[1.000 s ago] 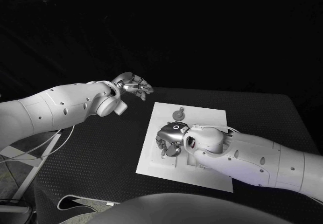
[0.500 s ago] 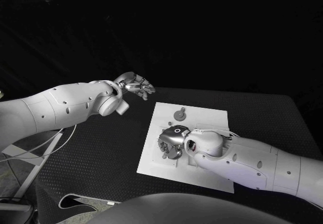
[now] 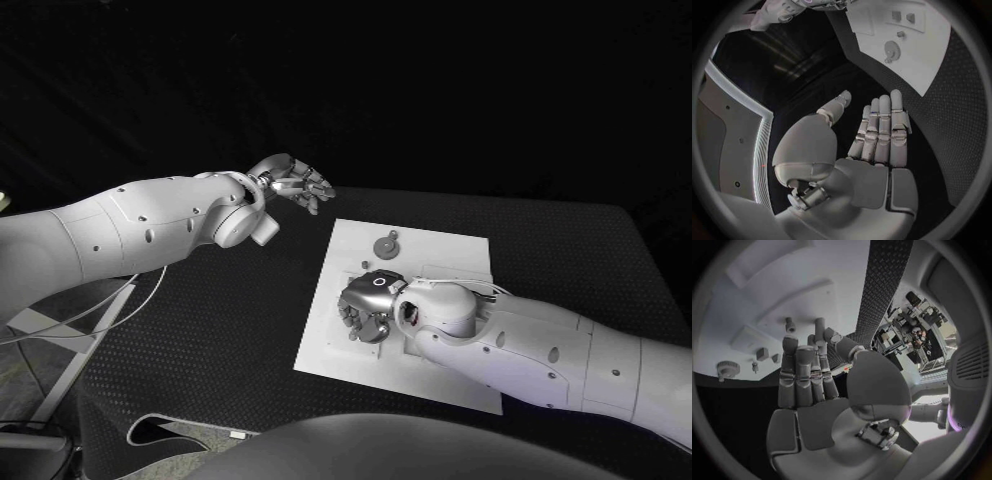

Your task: Assemble the parts on the task board

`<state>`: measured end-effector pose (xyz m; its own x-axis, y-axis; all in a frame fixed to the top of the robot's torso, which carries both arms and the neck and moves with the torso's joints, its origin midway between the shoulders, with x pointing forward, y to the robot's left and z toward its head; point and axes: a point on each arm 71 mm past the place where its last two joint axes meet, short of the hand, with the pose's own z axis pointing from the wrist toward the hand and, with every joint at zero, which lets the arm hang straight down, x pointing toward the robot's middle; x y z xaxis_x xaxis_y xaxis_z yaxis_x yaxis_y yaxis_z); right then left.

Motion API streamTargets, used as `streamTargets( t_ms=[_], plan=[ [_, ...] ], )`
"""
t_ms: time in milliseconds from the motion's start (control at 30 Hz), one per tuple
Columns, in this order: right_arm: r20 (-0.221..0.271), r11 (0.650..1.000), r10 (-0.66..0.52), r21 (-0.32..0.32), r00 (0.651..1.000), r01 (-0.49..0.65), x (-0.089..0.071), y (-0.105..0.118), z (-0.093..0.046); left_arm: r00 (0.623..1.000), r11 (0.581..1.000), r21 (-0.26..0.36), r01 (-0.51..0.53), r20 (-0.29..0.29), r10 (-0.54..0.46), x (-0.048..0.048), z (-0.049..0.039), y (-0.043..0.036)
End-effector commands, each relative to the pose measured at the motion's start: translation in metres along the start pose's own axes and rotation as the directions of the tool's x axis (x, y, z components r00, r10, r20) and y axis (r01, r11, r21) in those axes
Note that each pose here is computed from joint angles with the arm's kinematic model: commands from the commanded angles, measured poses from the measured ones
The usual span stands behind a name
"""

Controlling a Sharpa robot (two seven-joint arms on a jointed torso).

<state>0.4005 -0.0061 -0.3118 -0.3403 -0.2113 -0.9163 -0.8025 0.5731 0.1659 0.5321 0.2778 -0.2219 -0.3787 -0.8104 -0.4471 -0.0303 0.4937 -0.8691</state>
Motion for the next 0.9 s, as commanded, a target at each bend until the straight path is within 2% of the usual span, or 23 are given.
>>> streamTargets(
  t_ms=[33,600,900],
  plan=[
    [-0.013,1.000,-0.011,-0.008,1.000,0.010,0.0019,0.0021,0.0020,1.000,1.000,0.008,0.008,-0.012,-0.008,0.0014,0.0003,-0.0017],
    [-0.024,0.999,0.020,-0.036,1.000,-0.021,0.0051,0.0109,0.0065,1.000,1.000,0.007,0.008,-0.010,-0.008,0.0004,-0.0003,-0.0016],
    [0.015,0.998,0.060,-0.032,0.998,-0.059,0.0034,0.0061,0.0056,1.000,1.000,0.004,0.008,-0.010,-0.008,-0.0003,-0.0005,-0.0011]
  ],
)
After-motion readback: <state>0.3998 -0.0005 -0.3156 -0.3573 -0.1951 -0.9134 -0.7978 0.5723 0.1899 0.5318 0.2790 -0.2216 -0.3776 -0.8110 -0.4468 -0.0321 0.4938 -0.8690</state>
